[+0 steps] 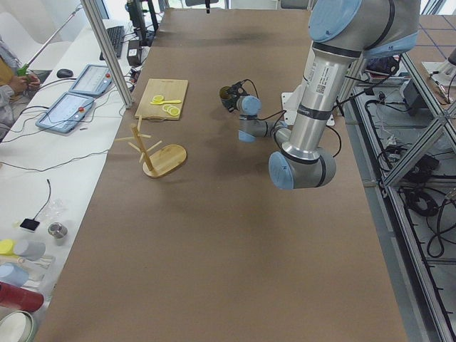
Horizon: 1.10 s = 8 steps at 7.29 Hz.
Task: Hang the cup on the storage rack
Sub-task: 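Lift the teal mug with the left gripper toward the wooden mug tree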
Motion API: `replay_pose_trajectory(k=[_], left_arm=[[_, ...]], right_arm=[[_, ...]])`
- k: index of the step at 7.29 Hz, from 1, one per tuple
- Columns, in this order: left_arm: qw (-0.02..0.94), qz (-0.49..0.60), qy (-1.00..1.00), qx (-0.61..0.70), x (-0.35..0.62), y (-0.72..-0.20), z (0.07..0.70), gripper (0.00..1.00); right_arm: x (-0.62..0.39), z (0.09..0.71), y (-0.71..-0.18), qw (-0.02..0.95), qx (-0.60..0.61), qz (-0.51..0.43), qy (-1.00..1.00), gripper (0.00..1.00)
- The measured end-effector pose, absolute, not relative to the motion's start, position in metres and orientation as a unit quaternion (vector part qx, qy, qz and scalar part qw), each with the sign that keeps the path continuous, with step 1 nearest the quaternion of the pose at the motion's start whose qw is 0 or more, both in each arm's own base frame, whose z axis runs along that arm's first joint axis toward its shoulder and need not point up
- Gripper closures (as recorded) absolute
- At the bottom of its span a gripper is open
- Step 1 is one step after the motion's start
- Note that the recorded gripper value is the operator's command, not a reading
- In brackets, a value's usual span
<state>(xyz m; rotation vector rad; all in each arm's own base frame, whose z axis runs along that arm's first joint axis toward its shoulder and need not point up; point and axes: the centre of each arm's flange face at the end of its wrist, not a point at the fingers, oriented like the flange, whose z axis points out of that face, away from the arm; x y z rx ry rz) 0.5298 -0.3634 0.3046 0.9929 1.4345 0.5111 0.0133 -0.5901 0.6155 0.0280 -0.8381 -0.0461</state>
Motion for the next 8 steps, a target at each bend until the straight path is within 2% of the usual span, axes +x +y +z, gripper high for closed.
replay_pose_trajectory(k=[2,8], left_arm=[[0.616,0.191,0.631,0.431,0.505,-0.380,0.299,1.00],[0.642,0.028,0.680,0.352,0.384,-0.485,0.292,1.00]], right_arm=[[0.013,0.615,-0.590,0.913,0.015,-0.024,-0.406,0.00],[0.013,0.607,-0.593,0.913,0.040,-0.049,-0.403,0.01]])
